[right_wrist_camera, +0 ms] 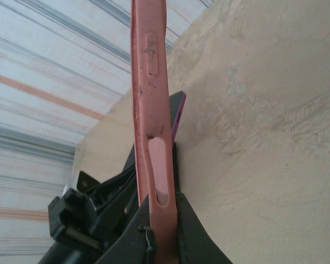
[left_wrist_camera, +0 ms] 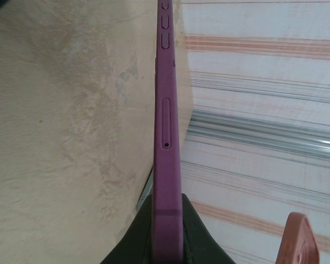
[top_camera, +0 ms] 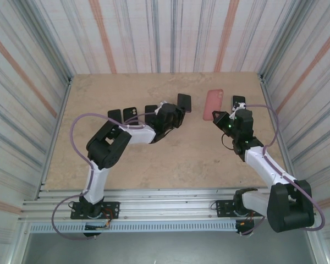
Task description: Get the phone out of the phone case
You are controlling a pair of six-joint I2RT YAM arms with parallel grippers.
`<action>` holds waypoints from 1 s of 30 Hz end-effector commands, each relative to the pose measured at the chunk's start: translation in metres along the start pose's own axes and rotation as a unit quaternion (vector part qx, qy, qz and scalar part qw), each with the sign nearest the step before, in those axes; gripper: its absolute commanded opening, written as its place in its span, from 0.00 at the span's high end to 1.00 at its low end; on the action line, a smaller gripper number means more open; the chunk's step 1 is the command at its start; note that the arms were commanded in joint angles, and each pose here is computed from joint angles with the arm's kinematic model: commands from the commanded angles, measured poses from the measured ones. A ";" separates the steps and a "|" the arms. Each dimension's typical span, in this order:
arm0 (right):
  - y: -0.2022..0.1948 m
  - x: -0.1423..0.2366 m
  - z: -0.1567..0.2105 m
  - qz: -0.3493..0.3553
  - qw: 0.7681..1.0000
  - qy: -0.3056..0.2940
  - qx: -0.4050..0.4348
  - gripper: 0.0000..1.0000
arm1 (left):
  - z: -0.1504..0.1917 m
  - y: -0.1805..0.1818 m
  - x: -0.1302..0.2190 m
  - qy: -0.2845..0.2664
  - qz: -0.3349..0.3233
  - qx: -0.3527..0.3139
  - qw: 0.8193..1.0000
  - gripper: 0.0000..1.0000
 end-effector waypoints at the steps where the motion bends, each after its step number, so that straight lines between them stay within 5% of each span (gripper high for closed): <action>1: -0.005 0.004 -0.001 0.005 1.000 -0.005 0.008 0.96 | 0.009 -0.013 -0.011 0.002 0.036 0.014 0.999 1.00; 30: -0.023 0.000 0.012 0.017 1.000 0.008 -0.015 0.96 | 0.018 0.038 -0.033 0.027 -0.035 0.065 0.997 0.91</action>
Point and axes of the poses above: each hand's point on the last joint's axis, 136 mm out from that joint toward the fingers, its own x axis back along the fingers, its own y axis along the line the jaws close on, z = x × y, the point moved 8 cm from there along x, back along the fingers, and after that the axes turned 6 degrees about x, right-handed, at the moved point
